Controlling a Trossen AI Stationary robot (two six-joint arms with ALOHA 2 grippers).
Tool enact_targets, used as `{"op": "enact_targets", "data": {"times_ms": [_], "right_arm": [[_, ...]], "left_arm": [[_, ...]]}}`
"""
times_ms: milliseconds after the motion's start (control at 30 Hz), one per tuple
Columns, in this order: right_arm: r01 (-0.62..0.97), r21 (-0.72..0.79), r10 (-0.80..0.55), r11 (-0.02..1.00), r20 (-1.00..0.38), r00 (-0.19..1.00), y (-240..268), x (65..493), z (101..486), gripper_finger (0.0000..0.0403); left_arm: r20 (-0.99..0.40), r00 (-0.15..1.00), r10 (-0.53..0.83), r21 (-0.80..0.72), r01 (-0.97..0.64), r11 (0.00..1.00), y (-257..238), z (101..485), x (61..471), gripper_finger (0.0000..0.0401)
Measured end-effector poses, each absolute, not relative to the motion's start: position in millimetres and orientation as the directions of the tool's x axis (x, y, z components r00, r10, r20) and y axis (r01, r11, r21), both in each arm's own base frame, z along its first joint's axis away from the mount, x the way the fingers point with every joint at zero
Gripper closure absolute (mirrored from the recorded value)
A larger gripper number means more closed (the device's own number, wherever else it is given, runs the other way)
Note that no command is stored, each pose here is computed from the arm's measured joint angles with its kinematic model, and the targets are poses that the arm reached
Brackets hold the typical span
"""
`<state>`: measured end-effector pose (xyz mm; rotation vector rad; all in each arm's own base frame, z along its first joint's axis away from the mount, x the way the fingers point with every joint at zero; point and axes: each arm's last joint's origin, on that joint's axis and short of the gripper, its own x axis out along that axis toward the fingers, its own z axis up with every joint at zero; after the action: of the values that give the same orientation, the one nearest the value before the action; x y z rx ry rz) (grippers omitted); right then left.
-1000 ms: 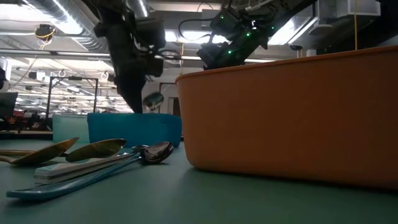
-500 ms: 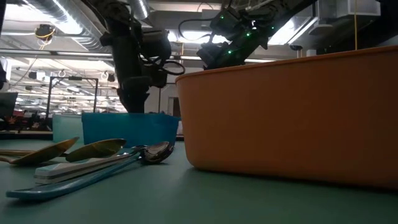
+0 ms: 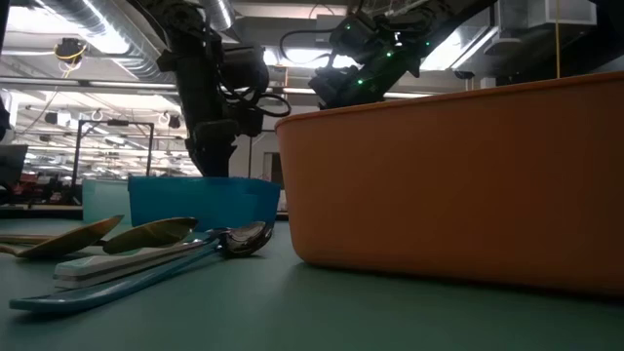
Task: Sort silverware by color (type)
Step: Put the blue spoon into the transparent green bin
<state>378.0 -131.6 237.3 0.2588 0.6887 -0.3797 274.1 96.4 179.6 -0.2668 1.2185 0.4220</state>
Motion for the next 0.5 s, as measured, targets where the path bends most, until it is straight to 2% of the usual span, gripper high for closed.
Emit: {"op": "enact_targets", "data": {"times_ms": [500], "right_arm": [[0.446,0.125,-0.261,0.886,-0.661,0.704,-131.6,377.9,237.0,0.038]], "left_arm": [[-0.945,0.283,0.166,0.022,-0.45,0.893,96.3,179.6,274.1,0.0341]]}}
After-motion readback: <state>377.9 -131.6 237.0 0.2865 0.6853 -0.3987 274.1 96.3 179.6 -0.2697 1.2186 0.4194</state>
